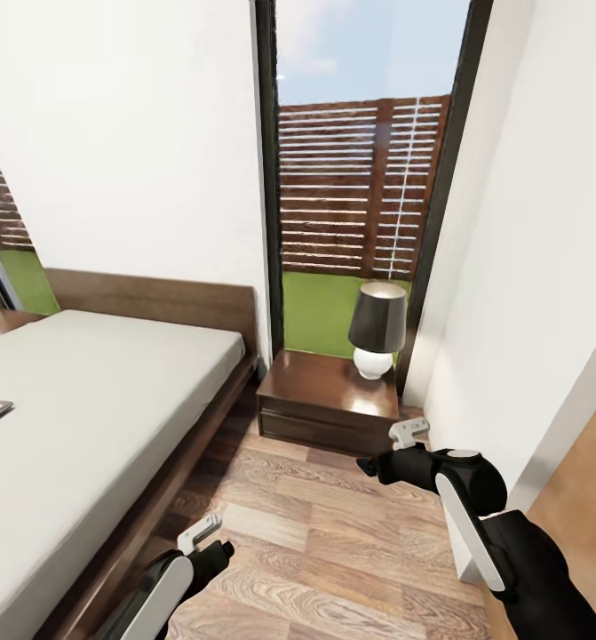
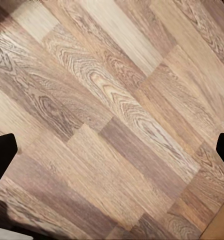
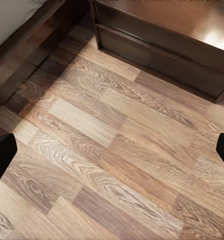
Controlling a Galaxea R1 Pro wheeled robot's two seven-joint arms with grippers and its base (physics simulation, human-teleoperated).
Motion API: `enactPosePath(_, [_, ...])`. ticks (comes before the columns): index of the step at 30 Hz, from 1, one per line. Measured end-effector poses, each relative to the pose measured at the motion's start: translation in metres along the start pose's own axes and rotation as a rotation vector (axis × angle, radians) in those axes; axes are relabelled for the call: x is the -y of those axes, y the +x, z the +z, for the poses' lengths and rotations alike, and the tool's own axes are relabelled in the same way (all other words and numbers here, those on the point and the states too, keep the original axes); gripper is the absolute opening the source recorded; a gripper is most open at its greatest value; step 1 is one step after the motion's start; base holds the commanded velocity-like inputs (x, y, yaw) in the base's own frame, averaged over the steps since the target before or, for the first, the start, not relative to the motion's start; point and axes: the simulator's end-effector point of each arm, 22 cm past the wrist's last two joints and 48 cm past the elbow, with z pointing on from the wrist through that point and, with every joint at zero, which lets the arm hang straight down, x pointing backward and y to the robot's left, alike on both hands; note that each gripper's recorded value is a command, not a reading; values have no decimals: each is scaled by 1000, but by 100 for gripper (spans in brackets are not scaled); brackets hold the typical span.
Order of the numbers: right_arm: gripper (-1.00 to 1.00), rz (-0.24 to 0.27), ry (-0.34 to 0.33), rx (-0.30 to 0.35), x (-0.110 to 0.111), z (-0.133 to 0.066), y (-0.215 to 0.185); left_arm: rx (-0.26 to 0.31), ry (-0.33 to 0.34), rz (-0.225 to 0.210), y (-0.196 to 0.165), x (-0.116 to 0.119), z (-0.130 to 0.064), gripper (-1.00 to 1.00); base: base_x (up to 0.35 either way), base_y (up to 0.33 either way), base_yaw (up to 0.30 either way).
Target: In the bedroom, move the book from the bed onto either nightstand, and place the two sandals side by side next to the bed.
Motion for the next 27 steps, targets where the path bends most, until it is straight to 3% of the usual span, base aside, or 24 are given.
enactPosePath(27, [100, 0, 5, -15, 0, -28, -21, 12, -5, -1, -16, 10, -37, 100, 0, 0, 0])
